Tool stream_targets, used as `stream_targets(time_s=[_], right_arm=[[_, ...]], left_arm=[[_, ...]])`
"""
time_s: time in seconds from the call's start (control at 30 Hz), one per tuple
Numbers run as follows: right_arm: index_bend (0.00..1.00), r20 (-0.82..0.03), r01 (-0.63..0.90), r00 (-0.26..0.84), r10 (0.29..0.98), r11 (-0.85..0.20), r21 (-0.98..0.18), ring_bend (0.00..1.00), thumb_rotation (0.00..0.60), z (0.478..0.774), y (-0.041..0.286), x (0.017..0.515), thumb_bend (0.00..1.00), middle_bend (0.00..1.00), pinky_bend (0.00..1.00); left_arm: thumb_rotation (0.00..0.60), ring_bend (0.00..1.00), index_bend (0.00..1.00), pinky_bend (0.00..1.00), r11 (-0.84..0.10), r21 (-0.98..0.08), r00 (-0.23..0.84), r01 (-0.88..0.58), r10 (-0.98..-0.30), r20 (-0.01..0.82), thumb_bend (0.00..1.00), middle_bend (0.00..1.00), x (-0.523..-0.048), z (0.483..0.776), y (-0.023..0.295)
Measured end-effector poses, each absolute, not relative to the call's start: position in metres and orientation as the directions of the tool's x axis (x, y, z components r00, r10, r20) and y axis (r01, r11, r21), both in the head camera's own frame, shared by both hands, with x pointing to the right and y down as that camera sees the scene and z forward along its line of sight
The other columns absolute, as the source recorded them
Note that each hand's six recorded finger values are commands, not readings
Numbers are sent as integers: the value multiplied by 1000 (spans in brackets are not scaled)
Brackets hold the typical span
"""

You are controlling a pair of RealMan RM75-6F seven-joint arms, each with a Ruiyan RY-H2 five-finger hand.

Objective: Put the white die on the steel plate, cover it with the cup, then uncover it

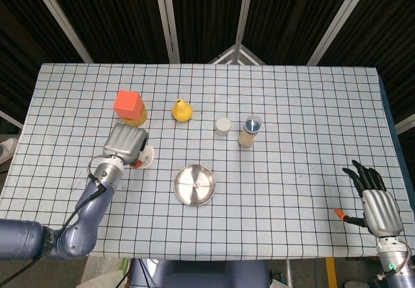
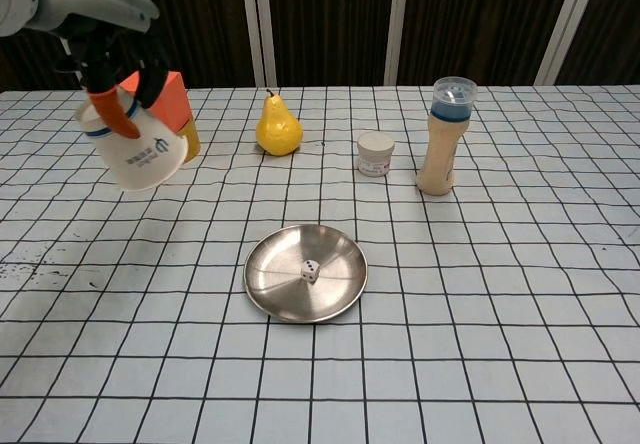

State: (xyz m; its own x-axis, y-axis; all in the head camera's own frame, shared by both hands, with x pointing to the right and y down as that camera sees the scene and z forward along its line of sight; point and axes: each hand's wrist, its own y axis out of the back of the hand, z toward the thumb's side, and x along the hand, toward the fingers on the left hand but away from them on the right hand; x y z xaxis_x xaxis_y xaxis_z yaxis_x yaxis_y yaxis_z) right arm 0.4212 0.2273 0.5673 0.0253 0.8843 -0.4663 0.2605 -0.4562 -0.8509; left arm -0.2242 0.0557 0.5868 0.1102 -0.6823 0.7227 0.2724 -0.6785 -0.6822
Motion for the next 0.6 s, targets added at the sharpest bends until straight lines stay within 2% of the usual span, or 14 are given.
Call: stream_targets(time_s=[0.3,0.6], right_arm=[[162,-472,272,30,881,-461,-844,86,600,568,228,420,171,33,0],[162,-480,280,35,876,-470,-837,86,600,570,228,419,171,33,0]], left_arm=[[600,705,546,754,-721,-616,-12,318,-652,758,418,541,-279,623,57],[600,705,539,754,-744,-593,-22,308,-629,777,419,540,-287,663,62]])
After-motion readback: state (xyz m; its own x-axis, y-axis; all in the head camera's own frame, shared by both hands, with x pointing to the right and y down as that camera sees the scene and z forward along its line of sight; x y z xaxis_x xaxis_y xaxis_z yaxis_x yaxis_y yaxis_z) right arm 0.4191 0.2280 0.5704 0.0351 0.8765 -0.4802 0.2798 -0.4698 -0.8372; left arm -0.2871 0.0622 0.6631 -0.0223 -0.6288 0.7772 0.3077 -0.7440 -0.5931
